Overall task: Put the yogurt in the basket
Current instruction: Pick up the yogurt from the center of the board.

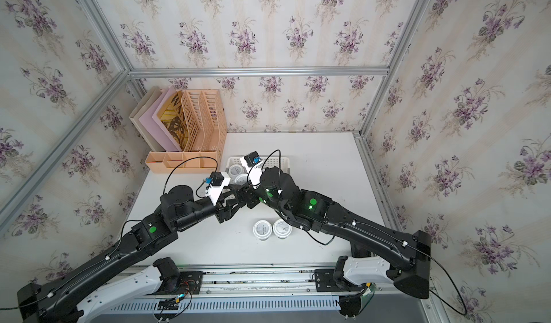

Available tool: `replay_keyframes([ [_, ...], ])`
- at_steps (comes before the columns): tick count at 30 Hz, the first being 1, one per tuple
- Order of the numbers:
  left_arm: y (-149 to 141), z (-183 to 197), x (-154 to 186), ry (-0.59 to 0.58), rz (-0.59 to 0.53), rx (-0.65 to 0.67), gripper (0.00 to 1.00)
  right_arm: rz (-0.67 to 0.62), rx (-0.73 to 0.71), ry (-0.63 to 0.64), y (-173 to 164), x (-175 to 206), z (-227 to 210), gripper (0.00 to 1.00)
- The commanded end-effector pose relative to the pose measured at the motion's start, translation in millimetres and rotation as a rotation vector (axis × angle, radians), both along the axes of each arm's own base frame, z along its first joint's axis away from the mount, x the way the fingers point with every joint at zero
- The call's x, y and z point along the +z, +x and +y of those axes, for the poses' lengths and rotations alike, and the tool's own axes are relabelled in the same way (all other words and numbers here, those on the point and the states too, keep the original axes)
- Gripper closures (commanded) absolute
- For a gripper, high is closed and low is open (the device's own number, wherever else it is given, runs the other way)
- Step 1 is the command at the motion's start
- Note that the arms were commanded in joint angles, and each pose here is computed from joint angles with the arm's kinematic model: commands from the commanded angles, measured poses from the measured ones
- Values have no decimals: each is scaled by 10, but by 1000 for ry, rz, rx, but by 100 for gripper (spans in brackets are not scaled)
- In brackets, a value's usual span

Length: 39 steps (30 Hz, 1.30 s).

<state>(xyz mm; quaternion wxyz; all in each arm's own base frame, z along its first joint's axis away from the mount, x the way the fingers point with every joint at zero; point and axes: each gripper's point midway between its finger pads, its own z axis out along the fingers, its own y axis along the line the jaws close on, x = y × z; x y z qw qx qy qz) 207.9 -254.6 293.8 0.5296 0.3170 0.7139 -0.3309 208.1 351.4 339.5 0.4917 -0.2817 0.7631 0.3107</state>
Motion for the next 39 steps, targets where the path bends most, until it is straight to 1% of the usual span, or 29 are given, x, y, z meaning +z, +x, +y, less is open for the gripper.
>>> replay_keyframes([
  [1,12,-10,142,-32,-41,-1,42,-2,-7,7,2,17,-14,17],
  [8,19,-10,141,-33,-41,2,41,-3,-7,8,5,10,-12,24],
  [12,19,-11,136,-33,-41,2,39,-3,-7,11,5,13,-10,26],
  [16,28,-10,129,-32,-40,6,33,-5,-14,7,15,-1,-17,27],
  [21,37,-21,121,-29,-40,5,28,-12,-26,2,34,-16,-42,27],
  [25,42,-28,103,-26,-37,5,18,-22,-42,-4,56,-27,-70,28],
  [34,-1,65,9,-14,-20,26,2,-48,-97,-30,187,-87,-191,27],
  [35,-15,85,2,-16,-17,29,0,-49,-103,-29,212,-93,-207,28],
  [39,-88,214,-20,-19,-12,54,1,-52,-133,-28,355,-136,-307,27],
])
